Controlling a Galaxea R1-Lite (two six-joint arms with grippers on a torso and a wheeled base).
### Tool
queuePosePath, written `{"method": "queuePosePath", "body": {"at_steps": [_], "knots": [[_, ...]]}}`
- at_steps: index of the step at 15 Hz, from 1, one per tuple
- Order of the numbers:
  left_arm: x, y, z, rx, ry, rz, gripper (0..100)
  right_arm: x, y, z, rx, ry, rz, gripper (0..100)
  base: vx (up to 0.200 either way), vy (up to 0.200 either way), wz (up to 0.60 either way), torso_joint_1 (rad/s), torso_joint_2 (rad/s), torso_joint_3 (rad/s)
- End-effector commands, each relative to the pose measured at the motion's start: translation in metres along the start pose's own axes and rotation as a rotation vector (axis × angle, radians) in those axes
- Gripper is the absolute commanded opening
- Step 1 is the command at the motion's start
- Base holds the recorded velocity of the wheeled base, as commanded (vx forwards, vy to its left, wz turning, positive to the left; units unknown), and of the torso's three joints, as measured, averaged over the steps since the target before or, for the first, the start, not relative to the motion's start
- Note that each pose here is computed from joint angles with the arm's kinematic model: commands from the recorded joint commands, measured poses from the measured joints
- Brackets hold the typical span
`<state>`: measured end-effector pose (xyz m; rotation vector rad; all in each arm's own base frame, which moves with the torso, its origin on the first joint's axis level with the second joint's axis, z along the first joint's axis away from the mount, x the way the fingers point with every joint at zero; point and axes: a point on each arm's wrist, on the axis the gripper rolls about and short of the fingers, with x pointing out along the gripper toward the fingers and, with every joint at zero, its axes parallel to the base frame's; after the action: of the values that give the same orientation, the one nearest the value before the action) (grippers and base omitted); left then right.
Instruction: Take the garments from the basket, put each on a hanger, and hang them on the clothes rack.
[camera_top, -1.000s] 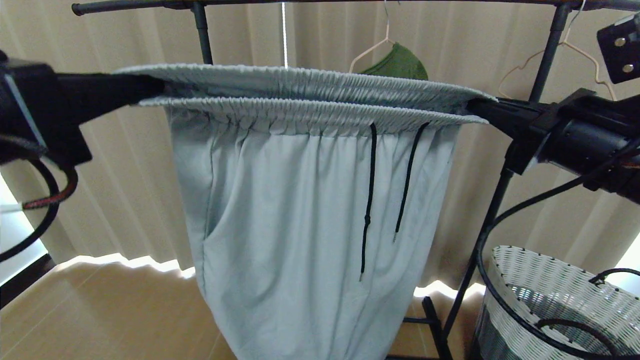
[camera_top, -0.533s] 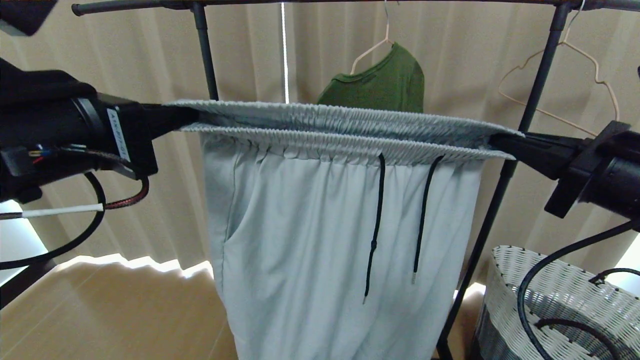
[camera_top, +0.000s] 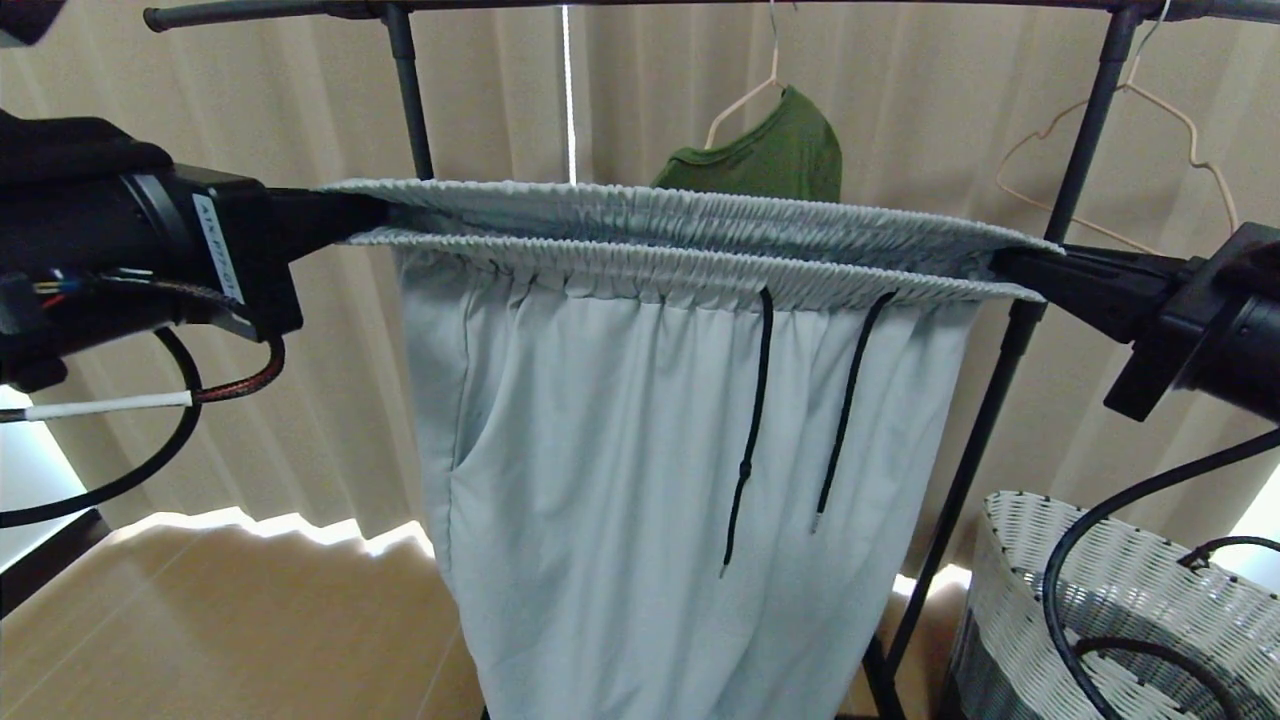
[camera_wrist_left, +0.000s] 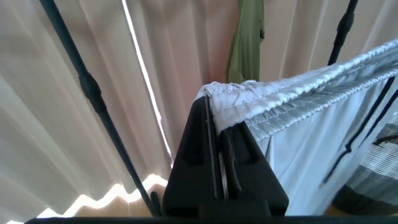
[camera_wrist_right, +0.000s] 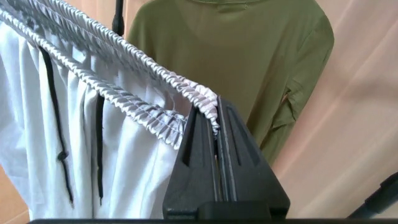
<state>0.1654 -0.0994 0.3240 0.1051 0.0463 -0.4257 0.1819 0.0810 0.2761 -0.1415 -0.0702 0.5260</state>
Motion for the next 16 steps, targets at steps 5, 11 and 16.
{"method": "queuePosePath", "body": {"at_steps": [5, 11, 16], "knots": [[0.0, 0.006, -0.022, -0.002, 0.075, 0.057, 0, -0.004, 0.004, -0.018, 0.013, 0.047, 0.018, 100, 0.0, 0.0, 0.0, 0.0, 0.0, 0.0], [0.019, 0.014, -0.031, -0.084, 0.104, 0.26, 0, -0.006, 0.022, -0.025, 0.123, -0.008, 0.121, 100, 0.0, 0.0, 0.0, 0.0, 0.0, 0.0], [0.019, 0.01, -0.038, -0.073, 0.096, 0.243, 0, -0.008, 0.026, -0.031, 0.197, 0.014, 0.242, 100, 0.0, 0.0, 0.0, 0.0, 0.0, 0.0]]}}
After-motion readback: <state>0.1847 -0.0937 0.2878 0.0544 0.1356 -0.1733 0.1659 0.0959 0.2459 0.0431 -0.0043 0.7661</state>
